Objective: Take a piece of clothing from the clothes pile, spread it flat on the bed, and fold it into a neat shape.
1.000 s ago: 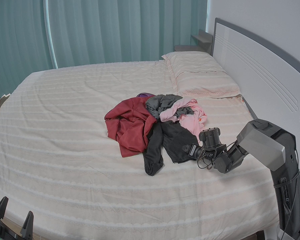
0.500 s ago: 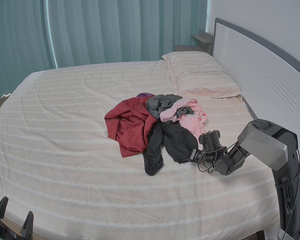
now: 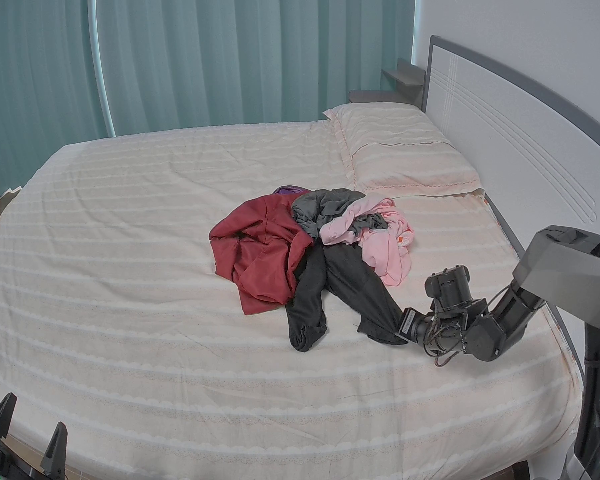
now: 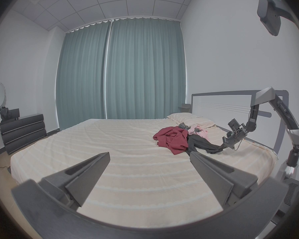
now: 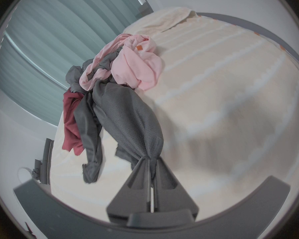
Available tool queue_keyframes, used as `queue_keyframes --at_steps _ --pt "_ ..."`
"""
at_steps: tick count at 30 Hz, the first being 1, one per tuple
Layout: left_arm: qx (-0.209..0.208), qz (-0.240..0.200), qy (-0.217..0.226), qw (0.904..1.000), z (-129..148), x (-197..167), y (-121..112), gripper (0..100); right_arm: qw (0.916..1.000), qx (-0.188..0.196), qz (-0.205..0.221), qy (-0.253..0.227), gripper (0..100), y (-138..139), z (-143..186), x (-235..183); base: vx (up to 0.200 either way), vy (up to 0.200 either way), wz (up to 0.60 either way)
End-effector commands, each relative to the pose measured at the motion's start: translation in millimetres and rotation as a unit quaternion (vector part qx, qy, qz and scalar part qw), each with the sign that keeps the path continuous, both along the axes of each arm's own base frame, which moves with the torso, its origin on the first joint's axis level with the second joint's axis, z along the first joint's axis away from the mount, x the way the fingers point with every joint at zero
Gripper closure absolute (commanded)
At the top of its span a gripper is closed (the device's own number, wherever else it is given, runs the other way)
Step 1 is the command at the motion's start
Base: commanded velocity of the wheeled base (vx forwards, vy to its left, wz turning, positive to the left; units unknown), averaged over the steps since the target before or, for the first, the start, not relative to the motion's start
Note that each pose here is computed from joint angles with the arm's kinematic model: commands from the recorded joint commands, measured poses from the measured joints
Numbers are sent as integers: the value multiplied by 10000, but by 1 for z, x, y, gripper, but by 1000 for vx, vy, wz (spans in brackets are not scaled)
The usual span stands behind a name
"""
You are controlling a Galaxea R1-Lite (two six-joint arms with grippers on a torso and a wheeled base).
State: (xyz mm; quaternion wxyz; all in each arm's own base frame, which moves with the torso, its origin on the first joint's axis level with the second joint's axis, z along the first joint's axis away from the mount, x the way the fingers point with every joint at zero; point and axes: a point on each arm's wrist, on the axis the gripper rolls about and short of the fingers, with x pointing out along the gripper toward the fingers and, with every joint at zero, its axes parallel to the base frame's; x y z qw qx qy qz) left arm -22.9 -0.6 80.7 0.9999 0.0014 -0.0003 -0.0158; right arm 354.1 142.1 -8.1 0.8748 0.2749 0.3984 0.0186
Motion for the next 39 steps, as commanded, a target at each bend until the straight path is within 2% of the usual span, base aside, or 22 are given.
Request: queue_keyframes --at_steps 1,4,11,13,14,15,18,19,21,25,27,28,29,30,31,35,39 --pt "55 -25 -14 10000 -5 0 0 0 9984 562 77 3 100 -19 36 -47 0 0 0" --pt "316 -33 -23 9995 -5 0 0 0 9961 843 239 -77 100 -26 45 -68 0 0 0" --pt "323 -40 -39 9995 -5 0 0 0 9900 1263 600 -182 100 -42 54 -107 0 0 0" --pt "111 -51 -484 9988 14 -4 0 0 9891 1305 629 -270 100 -45 56 -116 0 0 0" --pt "-246 -71 -891 9957 40 -10 0 0 9884 1332 643 -340 100 -46 58 -118 0 0 0" --pt "-515 -100 -956 9940 60 -10 -1 0 9879 1352 648 -390 100 -47 58 -120 0 0 0" --pt "-287 -92 -429 9986 62 4 -1 0 9867 1409 637 -502 100 -50 57 -121 0 0 0" --pt "-265 -241 -281 9990 63 9 -1 0 9865 1416 653 -500 100 -51 56 -121 0 0 0" --pt "-305 -508 51 9982 67 19 -2 0 9862 1435 648 -517 100 -51 56 -120 0 0 0" --pt "-295 -591 921 9936 73 50 -3 0 9855 1480 613 -560 100 -52 59 -120 0 0 0" --pt "-210 -673 1355 9883 71 64 -4 0 9852 1497 607 -576 100 -51 59 -120 0 0 0" --pt "-136 -843 1661 9824 69 76 -6 0 9853 1493 601 -578 100 -51 59 -120 0 0 0" --pt "-131 -879 1707 9813 69 79 -6 0 9854 1489 595 -580 100 -52 59 -120 0 0 0" --pt "-185 -1101 1965 9741 67 93 -11 0 9854 1484 589 -582 100 -52 59 -120 0 0 0" --pt "-216 -1158 2003 9726 67 96 -12 0 9854 1484 589 -582 100 -52 59 -120 0 0 0" --pt "-543 -1690 2565 9501 59 129 -33 0 9857 1480 513 -620 100 -55 60 -117 0 0 0" --pt "-780 -2003 2863 9337 49 154 -54 0 9859 1484 457 -626 100 -58 60 -116 0 0 0"
